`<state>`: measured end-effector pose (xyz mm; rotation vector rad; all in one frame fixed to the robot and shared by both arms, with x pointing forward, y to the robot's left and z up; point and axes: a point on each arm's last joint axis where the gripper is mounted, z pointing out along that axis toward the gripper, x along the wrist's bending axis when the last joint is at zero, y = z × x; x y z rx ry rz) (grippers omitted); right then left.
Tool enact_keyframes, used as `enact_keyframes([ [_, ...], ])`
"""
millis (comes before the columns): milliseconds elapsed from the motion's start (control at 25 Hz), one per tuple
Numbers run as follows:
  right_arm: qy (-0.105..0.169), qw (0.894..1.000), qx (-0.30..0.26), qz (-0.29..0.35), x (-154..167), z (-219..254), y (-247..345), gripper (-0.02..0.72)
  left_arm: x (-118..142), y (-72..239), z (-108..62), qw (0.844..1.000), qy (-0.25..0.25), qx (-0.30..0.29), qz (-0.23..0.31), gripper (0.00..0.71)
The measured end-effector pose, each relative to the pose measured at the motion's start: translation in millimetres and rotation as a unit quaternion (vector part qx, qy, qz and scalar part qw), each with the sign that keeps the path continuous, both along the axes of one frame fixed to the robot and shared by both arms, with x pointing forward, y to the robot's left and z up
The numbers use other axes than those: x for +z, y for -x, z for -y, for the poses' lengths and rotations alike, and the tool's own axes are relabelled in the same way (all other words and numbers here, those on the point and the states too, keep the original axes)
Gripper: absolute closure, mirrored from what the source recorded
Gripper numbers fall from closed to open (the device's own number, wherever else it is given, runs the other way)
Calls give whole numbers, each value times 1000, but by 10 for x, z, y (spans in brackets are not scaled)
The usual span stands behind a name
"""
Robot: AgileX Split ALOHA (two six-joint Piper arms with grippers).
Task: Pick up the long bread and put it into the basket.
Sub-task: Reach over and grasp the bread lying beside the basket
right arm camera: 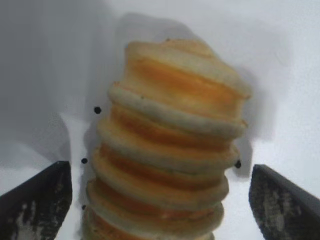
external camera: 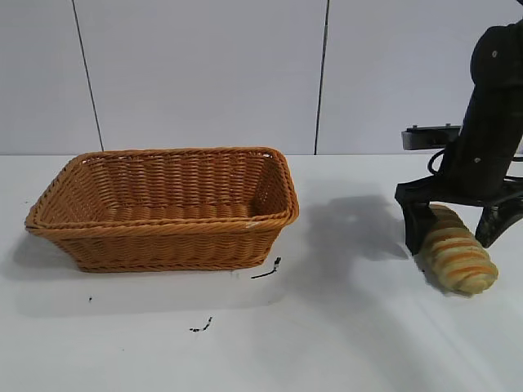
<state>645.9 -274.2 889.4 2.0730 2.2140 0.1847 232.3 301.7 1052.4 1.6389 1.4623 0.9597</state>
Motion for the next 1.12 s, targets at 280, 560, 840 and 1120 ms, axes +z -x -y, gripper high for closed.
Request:
enact_keyframes([
  [280,0,1000,3,6,2,-1,-11,41,0,0,0,1000,0,0,0,14],
  [560,-5,1000,4,-8,-84,-10,-2,65,0,0,0,1000,0,0,0,14],
  [840,-5,1000,4,-19,-87,-11,18,455,0,0,0,1000,0,0,0,14],
  [1120,-5,1000,6,-18,49,-10,42,539,0,0,0,1000,0,0,0,14],
])
